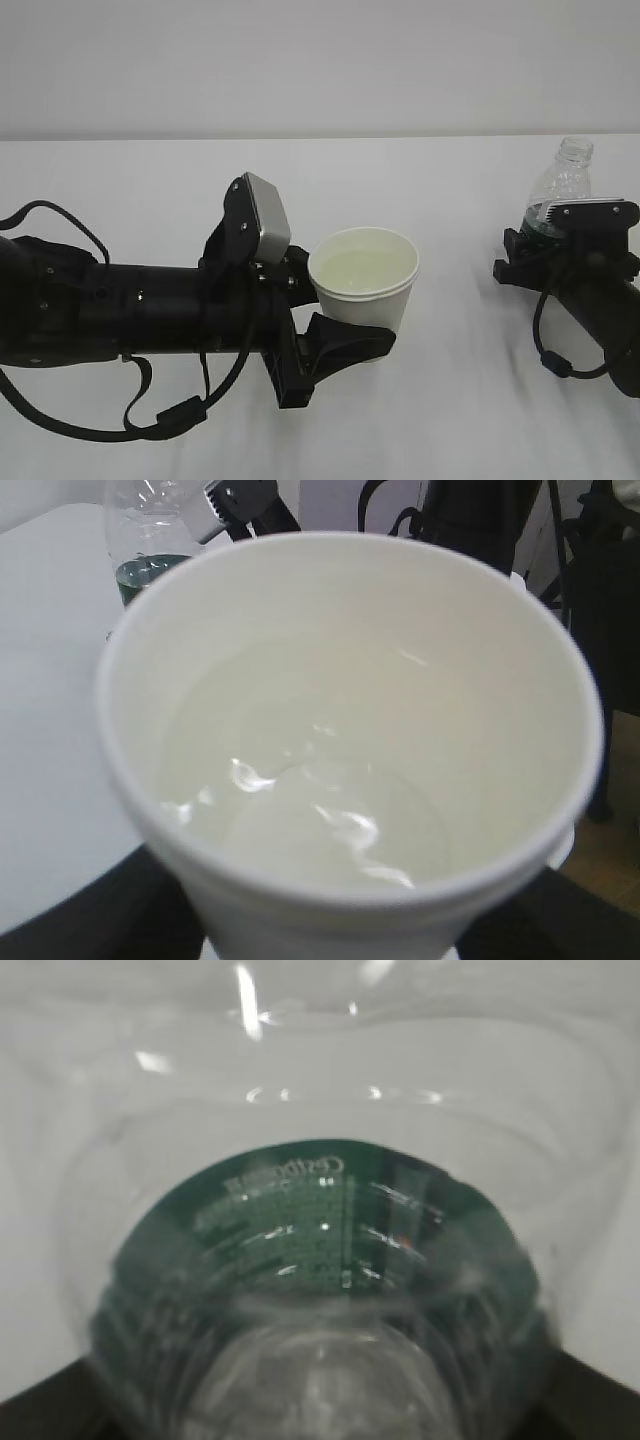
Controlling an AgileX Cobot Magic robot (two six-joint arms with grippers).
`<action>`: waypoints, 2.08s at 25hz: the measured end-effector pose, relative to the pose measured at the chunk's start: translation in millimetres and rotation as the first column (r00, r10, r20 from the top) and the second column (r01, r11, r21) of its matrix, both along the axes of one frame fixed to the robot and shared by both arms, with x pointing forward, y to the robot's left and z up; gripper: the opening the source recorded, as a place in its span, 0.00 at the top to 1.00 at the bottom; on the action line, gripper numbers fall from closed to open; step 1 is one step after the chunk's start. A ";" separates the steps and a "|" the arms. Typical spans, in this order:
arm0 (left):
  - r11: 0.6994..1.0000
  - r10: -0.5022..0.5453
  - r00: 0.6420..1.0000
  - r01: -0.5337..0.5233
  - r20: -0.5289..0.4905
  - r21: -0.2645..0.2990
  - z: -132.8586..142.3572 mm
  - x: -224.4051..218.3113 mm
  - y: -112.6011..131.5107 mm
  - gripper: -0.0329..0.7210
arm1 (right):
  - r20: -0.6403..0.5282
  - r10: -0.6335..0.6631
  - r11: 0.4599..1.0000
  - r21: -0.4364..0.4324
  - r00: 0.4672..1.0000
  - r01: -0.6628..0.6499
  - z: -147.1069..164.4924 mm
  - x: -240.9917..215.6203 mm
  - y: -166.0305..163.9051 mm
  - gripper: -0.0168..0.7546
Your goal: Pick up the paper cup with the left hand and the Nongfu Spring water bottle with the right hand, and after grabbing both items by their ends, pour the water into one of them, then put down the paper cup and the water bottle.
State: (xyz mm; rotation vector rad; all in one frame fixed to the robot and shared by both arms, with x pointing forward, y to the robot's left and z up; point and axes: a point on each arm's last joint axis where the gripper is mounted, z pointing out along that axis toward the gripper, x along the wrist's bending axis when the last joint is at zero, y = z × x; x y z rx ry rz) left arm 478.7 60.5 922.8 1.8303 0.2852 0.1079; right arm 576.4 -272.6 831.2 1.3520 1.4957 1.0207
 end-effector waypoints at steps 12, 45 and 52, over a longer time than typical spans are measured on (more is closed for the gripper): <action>1.000 0.000 1.000 0.000 0.000 0.000 0.0 0.0 0.0 0.33 | 0.034 -0.002 1.000 0.005 0.999 0.002 -7.4 5.4 0.4 0.34; 1.000 0.001 1.000 -0.001 0.001 0.004 -0.3 0.1 0.1 0.33 | 0.064 0.046 0.999 -0.030 0.997 -0.045 13.1 5.3 3.6 0.18; 1.000 0.002 1.000 -0.002 0.001 0.006 -0.5 0.2 0.2 0.33 | 0.075 0.030 0.999 -0.037 0.997 -0.027 23.1 -1.2 1.4 0.18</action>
